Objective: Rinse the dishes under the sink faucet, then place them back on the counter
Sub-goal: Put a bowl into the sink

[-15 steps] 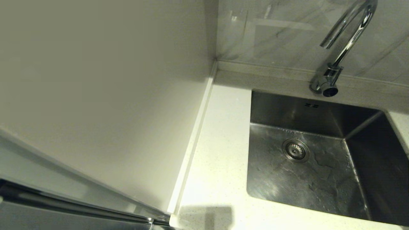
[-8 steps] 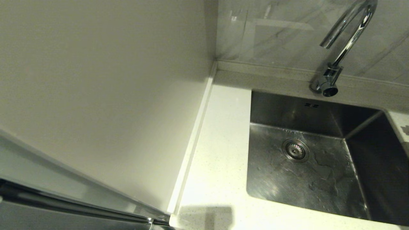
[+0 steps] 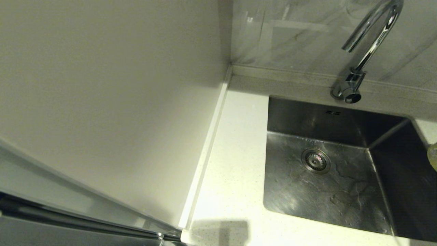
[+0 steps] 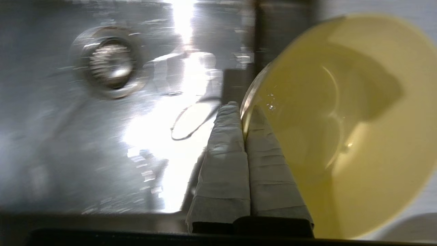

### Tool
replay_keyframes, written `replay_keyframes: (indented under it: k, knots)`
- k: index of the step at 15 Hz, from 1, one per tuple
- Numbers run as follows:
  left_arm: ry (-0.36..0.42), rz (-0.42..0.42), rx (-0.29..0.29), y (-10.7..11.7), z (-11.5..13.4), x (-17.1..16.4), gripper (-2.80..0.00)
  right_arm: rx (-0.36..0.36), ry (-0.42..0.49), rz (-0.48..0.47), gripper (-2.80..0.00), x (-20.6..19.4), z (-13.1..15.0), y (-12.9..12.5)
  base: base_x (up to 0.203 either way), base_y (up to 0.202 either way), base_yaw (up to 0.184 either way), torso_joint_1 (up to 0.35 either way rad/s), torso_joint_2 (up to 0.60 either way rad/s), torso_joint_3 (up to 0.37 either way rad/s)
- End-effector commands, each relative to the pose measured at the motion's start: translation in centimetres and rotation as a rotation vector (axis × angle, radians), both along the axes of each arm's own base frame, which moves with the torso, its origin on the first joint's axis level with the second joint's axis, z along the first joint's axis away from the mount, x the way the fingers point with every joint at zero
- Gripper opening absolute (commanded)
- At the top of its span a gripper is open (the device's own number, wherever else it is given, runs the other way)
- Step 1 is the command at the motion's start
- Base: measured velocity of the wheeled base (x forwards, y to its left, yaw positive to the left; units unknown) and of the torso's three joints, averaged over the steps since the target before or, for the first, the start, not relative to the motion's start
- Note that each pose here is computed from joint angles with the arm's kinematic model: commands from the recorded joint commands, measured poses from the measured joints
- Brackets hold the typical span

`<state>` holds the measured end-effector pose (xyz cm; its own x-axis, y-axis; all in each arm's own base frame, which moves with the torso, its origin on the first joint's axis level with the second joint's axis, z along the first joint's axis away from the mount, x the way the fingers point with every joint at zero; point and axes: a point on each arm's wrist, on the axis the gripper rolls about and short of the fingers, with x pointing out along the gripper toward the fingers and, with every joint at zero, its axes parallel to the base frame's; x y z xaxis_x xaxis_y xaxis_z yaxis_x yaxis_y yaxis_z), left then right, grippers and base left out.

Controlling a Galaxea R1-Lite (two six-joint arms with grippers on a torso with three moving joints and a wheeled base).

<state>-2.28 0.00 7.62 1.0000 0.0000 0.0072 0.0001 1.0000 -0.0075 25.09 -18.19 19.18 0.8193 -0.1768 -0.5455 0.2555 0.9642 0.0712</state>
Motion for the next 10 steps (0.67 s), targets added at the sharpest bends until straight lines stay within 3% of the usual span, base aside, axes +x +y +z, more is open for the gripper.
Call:
replay_keyframes:
  k: [1,5,10]
  knots:
    - [0.003,0.0,0.0,0.0,-0.1,0.0,-2.8,-0.018,-0.075,0.092,-2.8,-1.7,2.6,5.0,0.0,0.0,0.0,0.0,0.0,0.0]
    - [0.003,0.0,0.0,0.0,-0.1,0.0,-2.8,0.001,-0.036,0.276,-2.8,-3.7,1.3,12.2,0.0,0.0,0.0,0.0,0.0,0.0]
    - [0.003,0.0,0.0,0.0,-0.1,0.0,-2.8,-0.096,0.154,0.314,-2.8,-2.4,-3.0,16.9,0.0,0.0,0.0,0.0,0.0,0.0]
